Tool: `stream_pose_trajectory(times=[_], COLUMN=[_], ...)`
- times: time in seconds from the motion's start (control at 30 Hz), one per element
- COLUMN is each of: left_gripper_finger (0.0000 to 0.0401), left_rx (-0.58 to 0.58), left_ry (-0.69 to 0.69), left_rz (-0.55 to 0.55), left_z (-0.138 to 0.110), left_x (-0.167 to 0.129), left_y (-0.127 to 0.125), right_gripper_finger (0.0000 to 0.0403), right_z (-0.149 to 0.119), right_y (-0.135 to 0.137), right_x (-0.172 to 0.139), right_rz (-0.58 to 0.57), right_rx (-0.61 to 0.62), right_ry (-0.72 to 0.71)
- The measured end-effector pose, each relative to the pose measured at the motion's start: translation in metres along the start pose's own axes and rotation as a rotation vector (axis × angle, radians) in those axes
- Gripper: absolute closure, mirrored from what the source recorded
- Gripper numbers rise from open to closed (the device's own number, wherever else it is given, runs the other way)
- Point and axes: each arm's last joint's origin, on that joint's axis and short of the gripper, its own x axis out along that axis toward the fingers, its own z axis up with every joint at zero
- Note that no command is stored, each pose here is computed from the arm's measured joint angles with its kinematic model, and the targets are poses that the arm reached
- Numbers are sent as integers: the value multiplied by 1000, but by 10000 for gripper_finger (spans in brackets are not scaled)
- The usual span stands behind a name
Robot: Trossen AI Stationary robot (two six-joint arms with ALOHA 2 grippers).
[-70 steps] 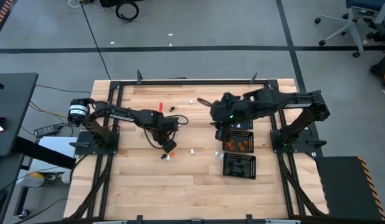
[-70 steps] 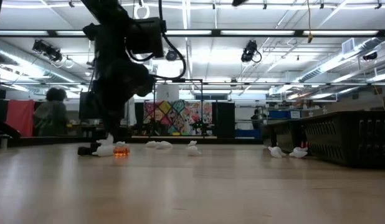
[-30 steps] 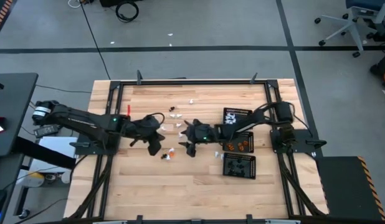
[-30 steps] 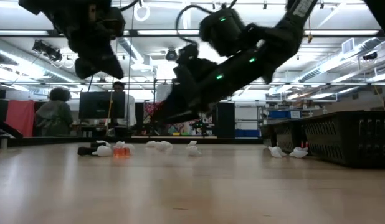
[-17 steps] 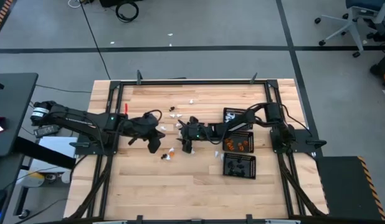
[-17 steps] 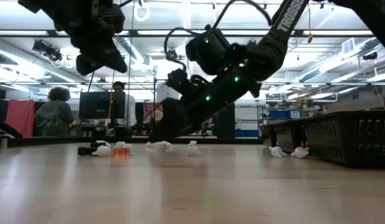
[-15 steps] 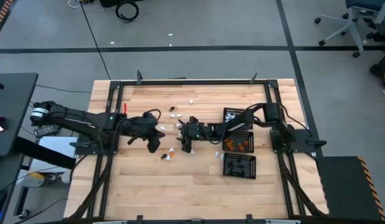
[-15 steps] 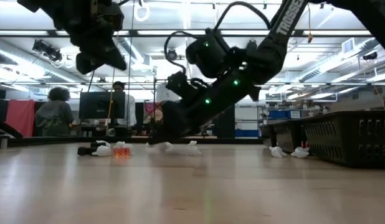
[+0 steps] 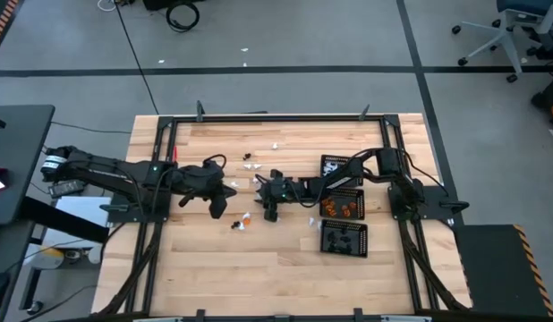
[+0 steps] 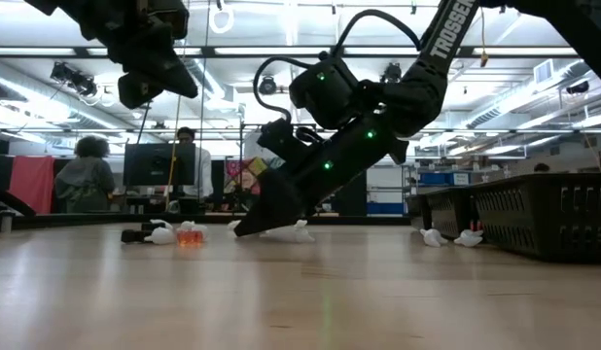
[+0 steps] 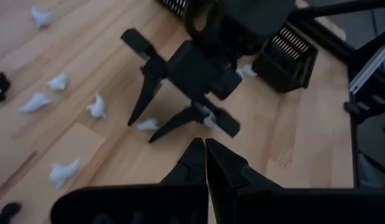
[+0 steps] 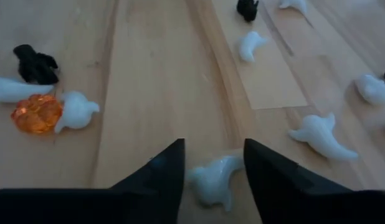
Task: Sort Halloween decoration
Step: Put the white ghost toy into the top black bin
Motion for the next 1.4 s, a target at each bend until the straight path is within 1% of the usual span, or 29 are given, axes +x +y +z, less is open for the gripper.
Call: stream_pose_trajectory(times=[0.2,0.33,0.43,0.67,0.8,0.97,1.07,1.2,1.4], left_gripper_finger=[401,401,401,401,401,401,401,401,401], left_rx=[3,3,3,5,18,19,19,18,18], left_ry=[-12,-12,-13,-13,-10,-8,-7,-7,-8], left_rz=[-7,-7,-8,-7,-6,-3,-3,-3,-3], left_z=[1,1,1,1,1,1,1,1,1], left_x=[-3,-3,-3,-3,-3,-3,-3,-3,-3], left_y=[0,0,0,0,0,0,0,0,0], right_gripper_finger=[312,346,355,354,354,354,354,354,354], right_z=[0,0,1,4,5,4,3,3,8], right_y=[-2,-2,-3,-9,-18,-37,-47,-60,-72], right_x=[0,0,0,-2,-3,-2,-1,-1,-1], right_rz=[44,55,56,110,158,214,232,235,288], right_rx=[4,-1,2,48,151,367,460,575,719], right_ry=[6,7,1,10,22,57,72,80,91])
